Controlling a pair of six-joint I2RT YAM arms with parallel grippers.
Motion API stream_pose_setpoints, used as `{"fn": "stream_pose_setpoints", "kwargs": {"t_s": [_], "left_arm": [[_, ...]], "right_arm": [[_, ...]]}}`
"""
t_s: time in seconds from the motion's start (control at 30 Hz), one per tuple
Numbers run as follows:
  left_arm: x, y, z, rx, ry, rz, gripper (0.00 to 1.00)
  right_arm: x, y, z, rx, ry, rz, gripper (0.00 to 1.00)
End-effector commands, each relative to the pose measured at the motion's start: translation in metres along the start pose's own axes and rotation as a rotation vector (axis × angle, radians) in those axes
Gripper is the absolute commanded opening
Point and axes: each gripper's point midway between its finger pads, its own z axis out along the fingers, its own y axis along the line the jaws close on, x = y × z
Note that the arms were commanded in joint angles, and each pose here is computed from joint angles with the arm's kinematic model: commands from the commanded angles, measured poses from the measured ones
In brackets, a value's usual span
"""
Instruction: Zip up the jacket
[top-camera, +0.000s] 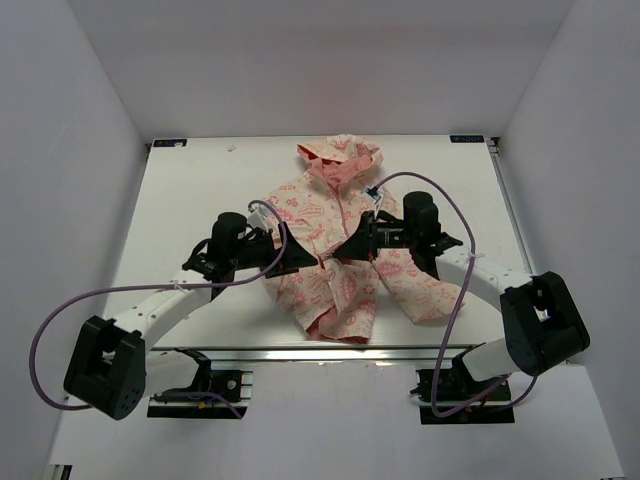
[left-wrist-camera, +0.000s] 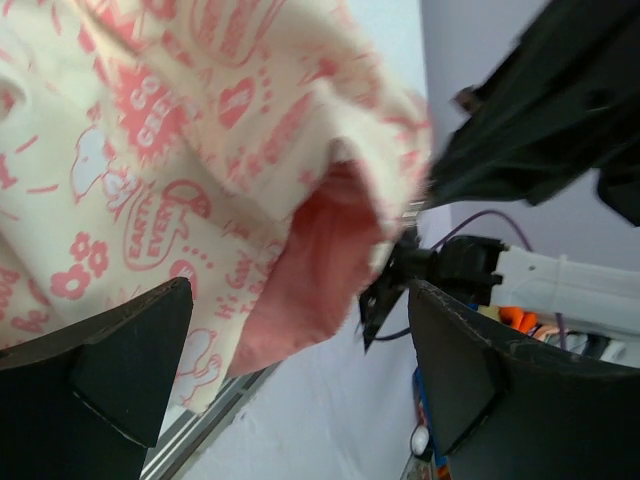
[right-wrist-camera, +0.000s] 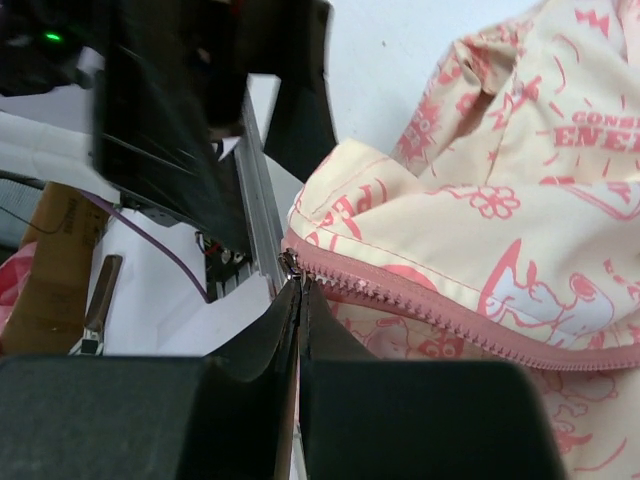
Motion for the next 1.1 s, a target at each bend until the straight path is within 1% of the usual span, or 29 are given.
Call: {"fn": "stream_pose_setpoints", "kwargs": {"t_s": [0.0, 0.1, 0.13, 0.23, 0.43, 0.6, 0.7, 0.8, 0.83, 0.93, 0.97, 1.07], "left_arm": [[-0.022, -0.033, -0.014, 0.077, -0.114, 0.061, 0.97], [-0.032, -0.042, -0.023, 0.083, -0.184, 0.078, 0.96], [-0.033, -0.046, -0.024, 0.100, -0.190, 0.078, 0.95], [-0.034, -0.055, -0.022, 0.153, -0.175, 0.082, 0.91], [-0.027, -0.049, -0.008, 0.172, -0.133, 0.075, 0.85], [-0.025, -0.052, 0.001, 0.186, -0.116, 0.080, 0.84], [-0.024, -0.057, 0.008, 0.199, -0.097, 0.088, 0.80], [-0.022, -0.061, 0.011, 0.226, -0.086, 0.090, 0.73], [-0.021, -0.061, 0.014, 0.229, -0.077, 0.087, 0.69], [-0.019, -0.059, 0.016, 0.223, -0.066, 0.081, 0.65], [-0.019, -0.060, 0.016, 0.229, -0.069, 0.086, 0.61], [-0.020, -0.060, 0.017, 0.226, -0.078, 0.087, 0.56]], "right_arm": [[-0.008, -0.003, 0.002, 0.046, -0.007, -0.045, 0.00], [-0.001, 0.002, 0.006, 0.051, 0.004, -0.054, 0.00], [0.001, 0.004, 0.007, 0.055, 0.010, -0.061, 0.00], [0.000, 0.005, 0.008, 0.065, 0.006, -0.063, 0.00], [-0.003, 0.014, 0.008, 0.049, -0.010, -0.083, 0.00], [-0.005, 0.017, 0.009, 0.037, -0.016, -0.079, 0.00], [-0.004, 0.017, 0.010, 0.030, -0.014, -0.073, 0.00], [-0.004, 0.017, 0.010, 0.032, -0.017, -0.074, 0.00], [-0.005, 0.016, 0.010, 0.040, -0.022, -0.072, 0.00], [-0.007, 0.018, 0.011, 0.035, -0.024, -0.075, 0.00], [-0.006, 0.018, 0.011, 0.033, -0.022, -0.074, 0.00], [-0.003, 0.018, 0.011, 0.030, -0.014, -0.074, 0.00]]}}
